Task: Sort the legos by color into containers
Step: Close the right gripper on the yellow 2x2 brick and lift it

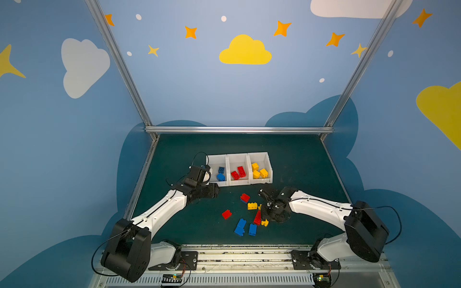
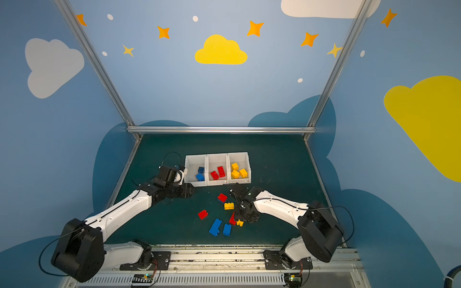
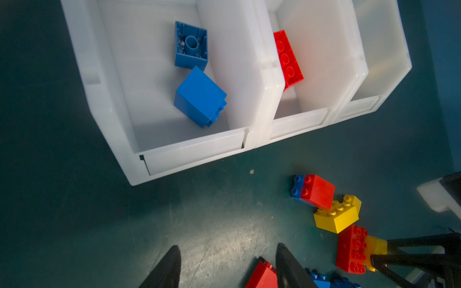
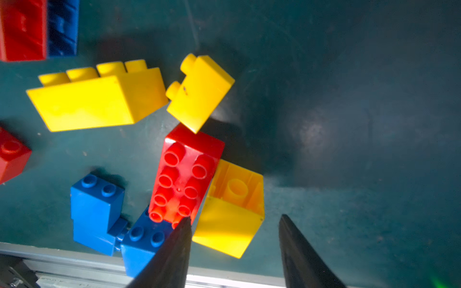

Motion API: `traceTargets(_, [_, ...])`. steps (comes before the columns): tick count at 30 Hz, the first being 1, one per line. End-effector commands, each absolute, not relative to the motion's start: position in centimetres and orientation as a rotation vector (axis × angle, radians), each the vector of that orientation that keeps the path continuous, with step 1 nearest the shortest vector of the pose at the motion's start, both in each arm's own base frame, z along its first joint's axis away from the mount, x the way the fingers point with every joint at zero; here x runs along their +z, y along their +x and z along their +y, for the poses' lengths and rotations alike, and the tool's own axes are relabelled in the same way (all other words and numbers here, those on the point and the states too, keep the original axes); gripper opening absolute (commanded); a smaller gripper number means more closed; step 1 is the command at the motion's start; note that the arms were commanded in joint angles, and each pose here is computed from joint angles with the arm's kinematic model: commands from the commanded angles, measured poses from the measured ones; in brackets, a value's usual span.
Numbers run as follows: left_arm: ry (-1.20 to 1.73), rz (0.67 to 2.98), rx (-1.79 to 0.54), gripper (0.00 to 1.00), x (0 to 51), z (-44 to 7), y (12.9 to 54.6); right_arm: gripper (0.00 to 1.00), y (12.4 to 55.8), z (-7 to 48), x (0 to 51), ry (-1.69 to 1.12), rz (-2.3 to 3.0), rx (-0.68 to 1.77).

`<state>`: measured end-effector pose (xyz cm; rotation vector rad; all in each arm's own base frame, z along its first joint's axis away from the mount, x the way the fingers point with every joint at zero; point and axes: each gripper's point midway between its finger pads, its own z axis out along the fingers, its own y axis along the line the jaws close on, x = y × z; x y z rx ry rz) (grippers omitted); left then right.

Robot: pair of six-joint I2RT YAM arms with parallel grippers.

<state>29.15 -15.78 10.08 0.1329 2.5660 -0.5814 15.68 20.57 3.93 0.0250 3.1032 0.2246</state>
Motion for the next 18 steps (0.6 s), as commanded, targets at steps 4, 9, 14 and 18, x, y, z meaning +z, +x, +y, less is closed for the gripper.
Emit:
traceTargets(4, [0.125,2.561,-0.598,0.61,10.2,-15.9,28.8,0.49,15.7,20.4,3.9,0.041,3.103,0.193])
traceTargets(9, [0.125,2.563,-0.600,0.61,10.1,-15.9,28.7,0.44,15.4,19.1,3.8,0.078,3.100,0.167])
traceTargets(14, [0.125,2.567,-0.606,0.61,9.9,-16.1,28.6,0.42,15.3,18.8,3.3,0.099,3.107,0.181])
traceTargets(18, [0.126,2.565,-0.605,0.61,9.9,-16.1,28.6,0.38,15.3,19.1,2.6,0.086,3.129,0.169])
